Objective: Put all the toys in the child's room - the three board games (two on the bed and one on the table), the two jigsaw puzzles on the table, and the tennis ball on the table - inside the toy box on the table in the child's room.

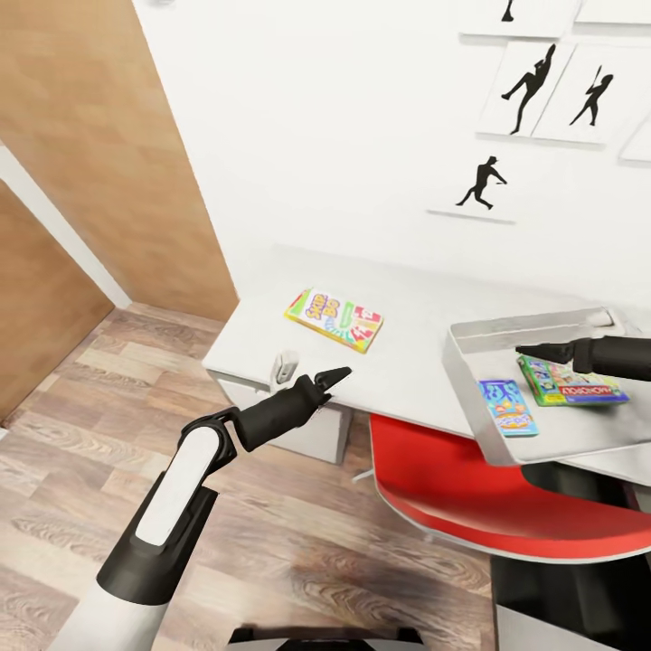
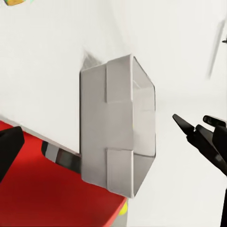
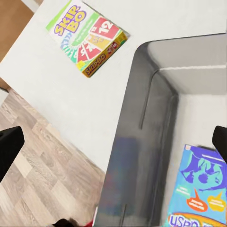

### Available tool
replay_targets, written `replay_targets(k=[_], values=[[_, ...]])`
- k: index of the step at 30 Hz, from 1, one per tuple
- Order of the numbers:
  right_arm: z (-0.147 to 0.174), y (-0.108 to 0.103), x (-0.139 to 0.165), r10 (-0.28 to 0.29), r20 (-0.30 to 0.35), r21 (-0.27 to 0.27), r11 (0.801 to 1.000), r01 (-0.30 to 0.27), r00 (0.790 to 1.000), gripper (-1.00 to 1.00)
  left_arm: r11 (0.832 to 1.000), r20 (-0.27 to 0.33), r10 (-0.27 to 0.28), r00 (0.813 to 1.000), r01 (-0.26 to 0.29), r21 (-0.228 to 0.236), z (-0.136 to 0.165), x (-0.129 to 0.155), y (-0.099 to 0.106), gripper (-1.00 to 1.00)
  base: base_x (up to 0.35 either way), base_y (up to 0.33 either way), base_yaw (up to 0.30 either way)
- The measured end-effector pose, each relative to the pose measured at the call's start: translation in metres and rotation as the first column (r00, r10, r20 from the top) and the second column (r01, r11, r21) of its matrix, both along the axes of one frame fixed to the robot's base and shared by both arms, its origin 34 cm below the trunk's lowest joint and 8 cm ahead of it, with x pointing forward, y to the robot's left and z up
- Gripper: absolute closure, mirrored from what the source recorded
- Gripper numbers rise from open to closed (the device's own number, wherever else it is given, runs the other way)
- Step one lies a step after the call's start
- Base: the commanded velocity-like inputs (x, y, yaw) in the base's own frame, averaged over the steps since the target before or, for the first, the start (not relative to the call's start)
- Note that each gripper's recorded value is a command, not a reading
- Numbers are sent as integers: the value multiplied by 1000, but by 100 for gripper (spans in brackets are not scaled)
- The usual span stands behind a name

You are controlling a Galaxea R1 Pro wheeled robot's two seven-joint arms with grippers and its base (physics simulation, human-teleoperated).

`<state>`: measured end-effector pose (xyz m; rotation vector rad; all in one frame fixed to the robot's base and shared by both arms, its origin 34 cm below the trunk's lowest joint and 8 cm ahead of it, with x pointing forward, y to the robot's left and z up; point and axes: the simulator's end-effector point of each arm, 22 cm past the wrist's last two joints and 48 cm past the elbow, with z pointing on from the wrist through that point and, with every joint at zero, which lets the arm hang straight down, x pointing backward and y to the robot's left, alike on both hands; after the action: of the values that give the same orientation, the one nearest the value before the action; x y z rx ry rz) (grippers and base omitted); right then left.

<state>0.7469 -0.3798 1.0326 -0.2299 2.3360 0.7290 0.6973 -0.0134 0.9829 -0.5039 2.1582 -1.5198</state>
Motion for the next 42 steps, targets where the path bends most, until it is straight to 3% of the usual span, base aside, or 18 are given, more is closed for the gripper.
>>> replay_targets(k=[15,42], values=[[11,-6,2,-25,22,-22,999,25,999,-100,1000,26,-17,1000,16,13,11,-4,-5,-100,165,205,83],[37,-12,-1,-36,63,-30,999,38,997,-100,1000,72,-24,997,24,13,38,-4,-9,-100,25,20,6]])
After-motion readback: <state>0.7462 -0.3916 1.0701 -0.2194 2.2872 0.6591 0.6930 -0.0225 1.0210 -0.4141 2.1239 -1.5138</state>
